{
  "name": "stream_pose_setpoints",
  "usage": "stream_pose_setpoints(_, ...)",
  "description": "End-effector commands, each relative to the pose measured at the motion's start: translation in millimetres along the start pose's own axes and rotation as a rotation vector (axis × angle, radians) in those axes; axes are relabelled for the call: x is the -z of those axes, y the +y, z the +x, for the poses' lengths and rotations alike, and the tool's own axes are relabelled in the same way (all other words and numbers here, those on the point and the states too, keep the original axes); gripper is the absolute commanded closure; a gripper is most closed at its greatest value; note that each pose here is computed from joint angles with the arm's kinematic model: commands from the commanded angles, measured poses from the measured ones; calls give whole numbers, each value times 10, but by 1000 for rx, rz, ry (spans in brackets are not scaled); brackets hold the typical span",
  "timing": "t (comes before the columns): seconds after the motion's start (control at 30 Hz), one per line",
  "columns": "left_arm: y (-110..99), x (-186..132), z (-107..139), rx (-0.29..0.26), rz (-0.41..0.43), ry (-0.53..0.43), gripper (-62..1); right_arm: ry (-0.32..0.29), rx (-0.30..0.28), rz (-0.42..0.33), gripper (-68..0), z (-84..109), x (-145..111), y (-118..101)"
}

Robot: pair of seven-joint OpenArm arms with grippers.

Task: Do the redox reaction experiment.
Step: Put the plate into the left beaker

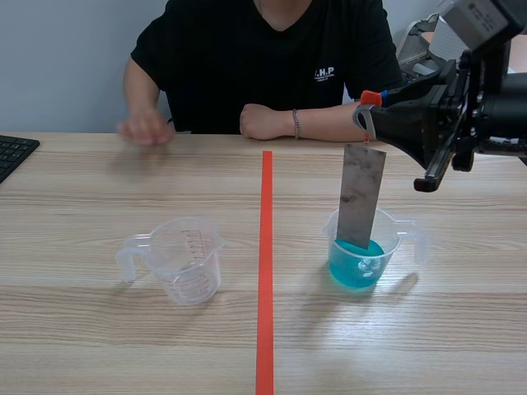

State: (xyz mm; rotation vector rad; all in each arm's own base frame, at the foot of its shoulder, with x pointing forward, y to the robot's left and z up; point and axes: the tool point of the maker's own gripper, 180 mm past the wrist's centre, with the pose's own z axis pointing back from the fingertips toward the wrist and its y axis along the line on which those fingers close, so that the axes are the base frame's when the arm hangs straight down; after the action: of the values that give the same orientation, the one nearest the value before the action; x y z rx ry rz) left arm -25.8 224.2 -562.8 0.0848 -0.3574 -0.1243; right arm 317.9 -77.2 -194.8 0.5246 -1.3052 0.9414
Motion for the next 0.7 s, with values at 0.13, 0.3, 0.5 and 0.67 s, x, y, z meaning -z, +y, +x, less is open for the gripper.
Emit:
stream_pose_setpoints(0.13, -6, -17, 4, -1, -3, -8, -27, -26, -28, -2, -6, 127, -7, -36)
stream_pose_setpoints(0.3, -6, -17, 4, -1, -3, -8, -27, -27, -28, -2, -6, 128, -8, -37)
stream_pose_setpoints(0.5, -6, -17, 4, -1, -3, -8, -27, -25, -30, -3, -6, 129, -13, -42)
stream_pose_setpoints(0.67, -6, -17, 4, -1, -3, -8, -27, -22, -41, -11, -7, 151, -35, -74)
